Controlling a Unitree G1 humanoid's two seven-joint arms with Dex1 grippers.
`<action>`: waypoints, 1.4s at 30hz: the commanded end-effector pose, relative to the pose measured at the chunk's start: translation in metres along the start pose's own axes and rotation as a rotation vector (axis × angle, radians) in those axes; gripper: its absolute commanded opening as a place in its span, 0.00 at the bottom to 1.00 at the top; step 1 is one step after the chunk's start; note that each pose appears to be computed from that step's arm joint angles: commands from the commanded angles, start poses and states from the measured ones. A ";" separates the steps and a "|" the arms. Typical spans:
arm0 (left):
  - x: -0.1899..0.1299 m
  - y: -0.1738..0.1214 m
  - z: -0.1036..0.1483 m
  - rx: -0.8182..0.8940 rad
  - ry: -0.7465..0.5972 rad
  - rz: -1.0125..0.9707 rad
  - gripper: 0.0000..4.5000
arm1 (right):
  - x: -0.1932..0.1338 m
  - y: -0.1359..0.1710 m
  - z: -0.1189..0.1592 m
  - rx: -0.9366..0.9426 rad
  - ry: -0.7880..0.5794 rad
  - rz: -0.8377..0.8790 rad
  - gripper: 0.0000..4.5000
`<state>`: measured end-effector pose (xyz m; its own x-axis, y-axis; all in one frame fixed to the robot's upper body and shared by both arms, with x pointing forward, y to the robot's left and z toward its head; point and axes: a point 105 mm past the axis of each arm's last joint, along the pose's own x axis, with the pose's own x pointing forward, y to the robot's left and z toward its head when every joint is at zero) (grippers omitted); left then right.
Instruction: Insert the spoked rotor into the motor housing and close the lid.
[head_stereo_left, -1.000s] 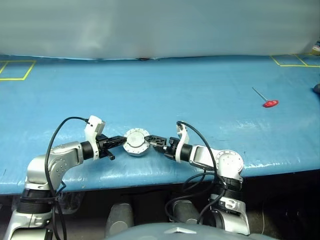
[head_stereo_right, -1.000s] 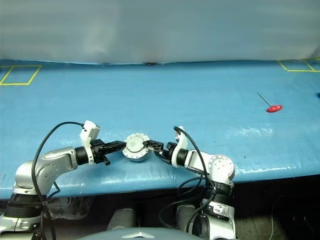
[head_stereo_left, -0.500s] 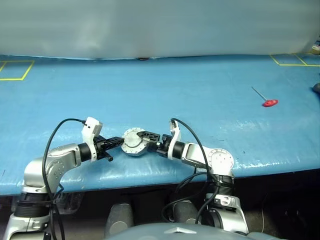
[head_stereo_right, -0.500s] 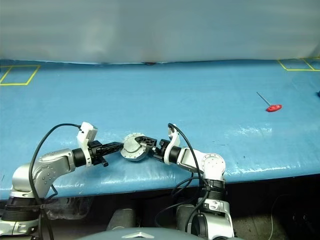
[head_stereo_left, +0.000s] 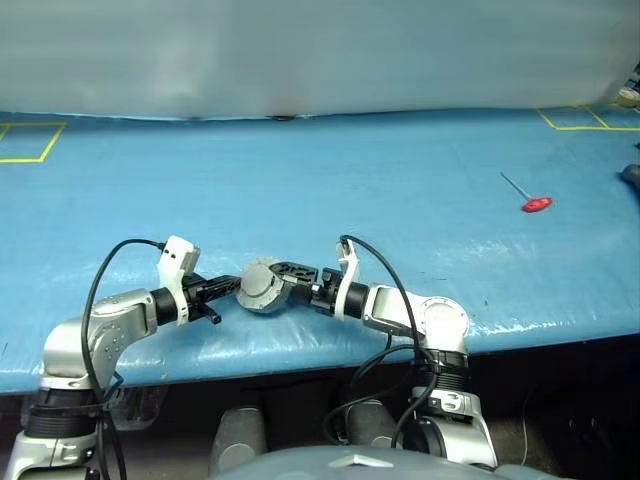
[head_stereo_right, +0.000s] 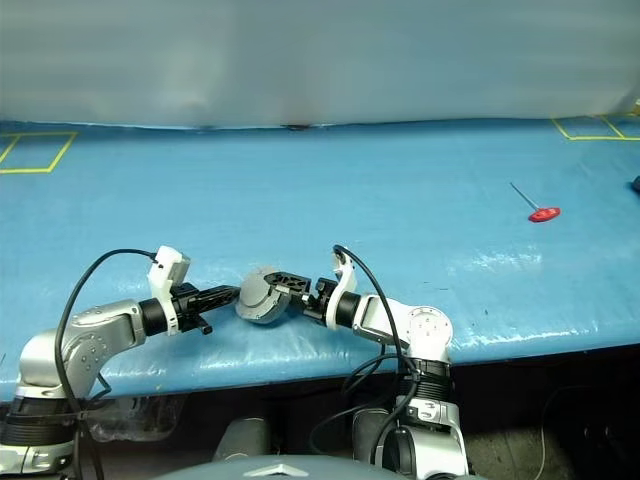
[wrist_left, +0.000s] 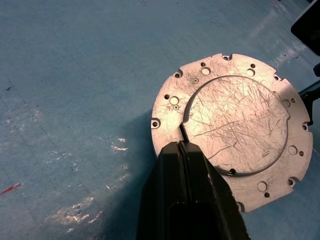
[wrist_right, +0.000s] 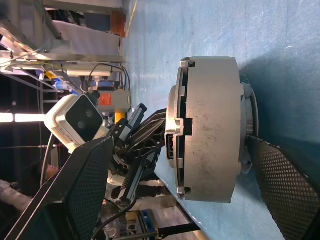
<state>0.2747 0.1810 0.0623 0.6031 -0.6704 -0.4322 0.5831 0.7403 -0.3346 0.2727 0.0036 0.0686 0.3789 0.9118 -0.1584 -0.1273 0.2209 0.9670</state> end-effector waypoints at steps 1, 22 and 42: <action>0.010 -0.014 -0.017 -0.030 0.061 -0.058 0.00 | 0.025 0.010 -0.050 0.072 0.116 0.082 0.99; 0.012 -0.016 -0.019 -0.030 0.060 -0.068 0.00 | 0.018 0.010 -0.046 0.074 0.088 0.098 0.47; 0.010 -0.013 -0.017 -0.016 0.062 -0.057 0.00 | 0.020 0.011 -0.041 0.026 0.034 0.089 0.90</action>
<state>0.2730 0.1691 0.0664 0.5811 -0.7039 -0.4085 0.6230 0.7077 -0.3333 0.2563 0.0039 0.0505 0.3773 0.9006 -0.2158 -0.1508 0.2897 0.9452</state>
